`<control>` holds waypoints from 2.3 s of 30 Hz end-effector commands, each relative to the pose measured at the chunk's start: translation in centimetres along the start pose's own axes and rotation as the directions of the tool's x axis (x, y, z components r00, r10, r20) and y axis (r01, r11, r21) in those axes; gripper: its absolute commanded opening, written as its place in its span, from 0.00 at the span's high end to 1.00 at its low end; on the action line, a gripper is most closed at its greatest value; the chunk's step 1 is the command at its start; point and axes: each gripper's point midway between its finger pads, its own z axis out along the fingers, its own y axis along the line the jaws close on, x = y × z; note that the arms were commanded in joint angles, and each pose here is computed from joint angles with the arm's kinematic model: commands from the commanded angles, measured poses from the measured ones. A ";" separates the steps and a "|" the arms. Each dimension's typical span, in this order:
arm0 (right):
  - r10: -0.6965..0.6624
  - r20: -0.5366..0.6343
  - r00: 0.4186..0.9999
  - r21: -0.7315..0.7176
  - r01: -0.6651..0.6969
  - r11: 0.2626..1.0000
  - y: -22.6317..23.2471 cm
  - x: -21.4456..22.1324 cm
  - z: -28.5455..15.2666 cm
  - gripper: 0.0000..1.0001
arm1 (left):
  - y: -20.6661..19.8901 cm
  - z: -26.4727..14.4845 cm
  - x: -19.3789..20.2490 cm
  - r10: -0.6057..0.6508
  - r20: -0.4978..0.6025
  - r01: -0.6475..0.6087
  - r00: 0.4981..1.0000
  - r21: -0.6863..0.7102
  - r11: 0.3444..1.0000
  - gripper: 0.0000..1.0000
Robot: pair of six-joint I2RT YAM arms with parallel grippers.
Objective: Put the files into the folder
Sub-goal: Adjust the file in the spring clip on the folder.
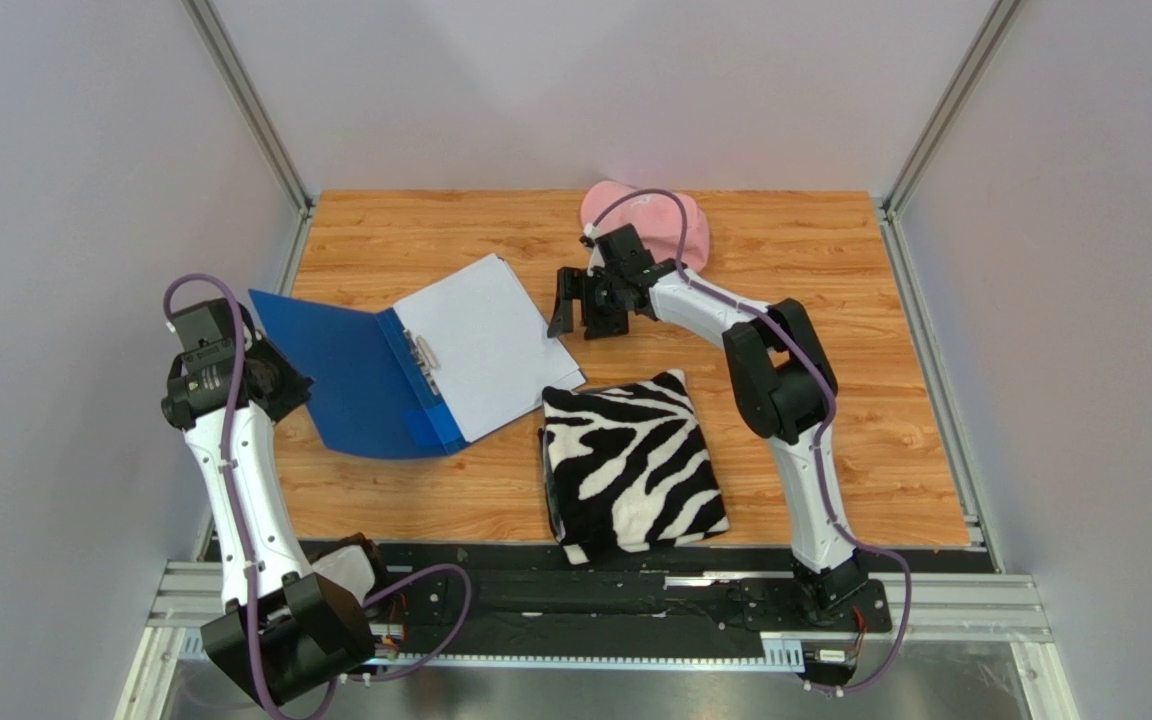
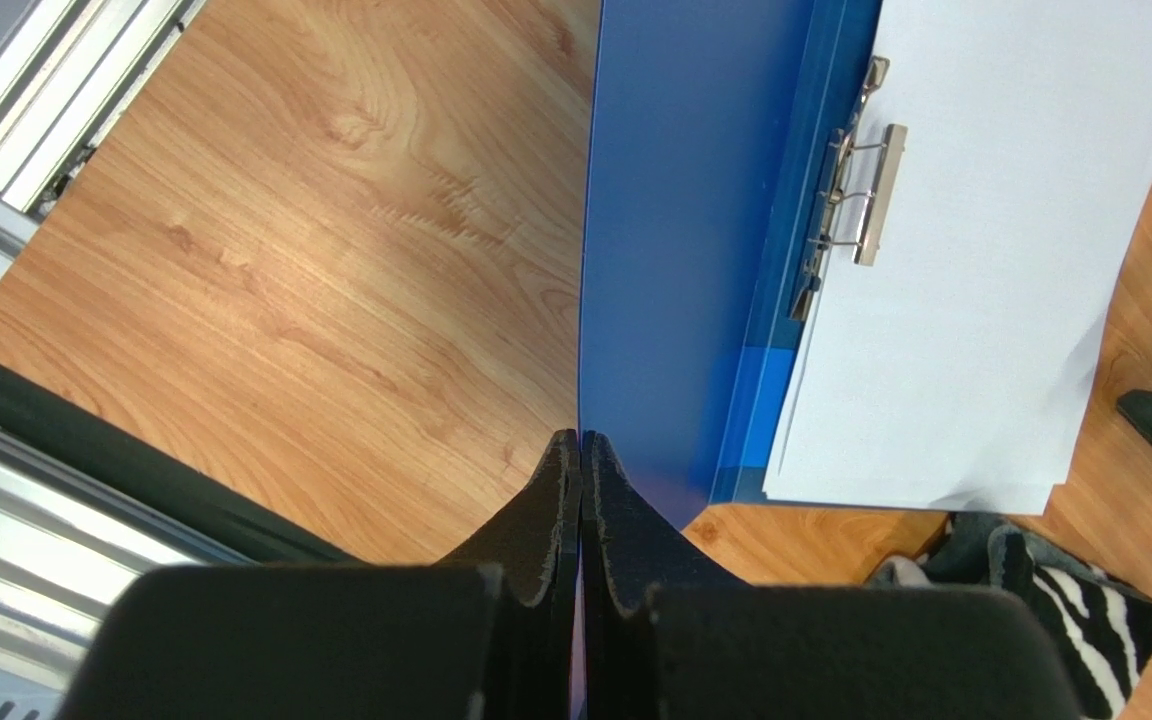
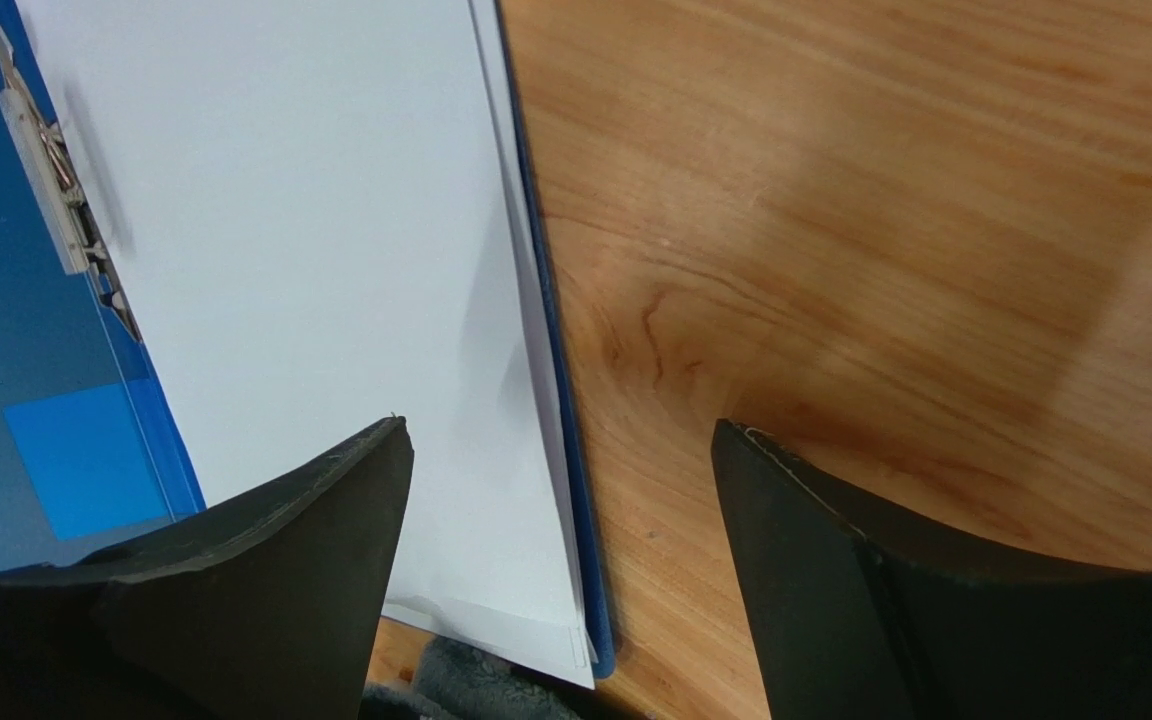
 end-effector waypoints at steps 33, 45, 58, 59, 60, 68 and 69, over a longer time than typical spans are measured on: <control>-0.317 -0.012 0.948 0.060 0.317 0.947 5.6 0.8 -1.8 0.19 | -0.5 -0.8 -1.7 0.005 0.056 -0.005 0.998 0.007 1.000 1.00; -0.378 -0.037 0.925 0.086 0.379 0.921 6.9 2.3 -2.0 0.20 | -0.5 -0.9 -1.6 0.005 0.056 -0.006 0.998 0.011 1.000 1.00; -0.365 0.101 0.925 0.114 0.354 0.928 7.4 -3.3 -3.0 0.13 | -0.7 -1.3 -2.2 0.026 0.066 -0.027 0.997 0.014 1.000 1.00; -0.347 0.116 0.931 0.085 0.339 0.937 7.5 -3.7 -2.8 0.13 | -0.8 -1.3 -2.2 0.027 0.062 -0.028 0.998 0.016 0.999 1.00; -0.319 0.131 0.939 0.038 0.317 0.948 7.6 -4.2 -2.3 0.13 | -0.9 -1.5 -2.4 0.036 0.069 -0.037 0.997 0.021 0.999 1.00; -0.141 0.148 0.979 -0.170 0.166 0.971 7.8 -5.6 0.8 0.14 | -2.0 -2.1 -2.9 0.074 0.075 -0.080 0.994 0.077 0.994 0.99; -0.122 0.143 0.982 -0.177 0.147 0.973 7.5 -5.5 1.1 0.15 | -2.1 -2.2 -3.0 0.075 0.081 -0.082 0.994 0.085 0.993 0.96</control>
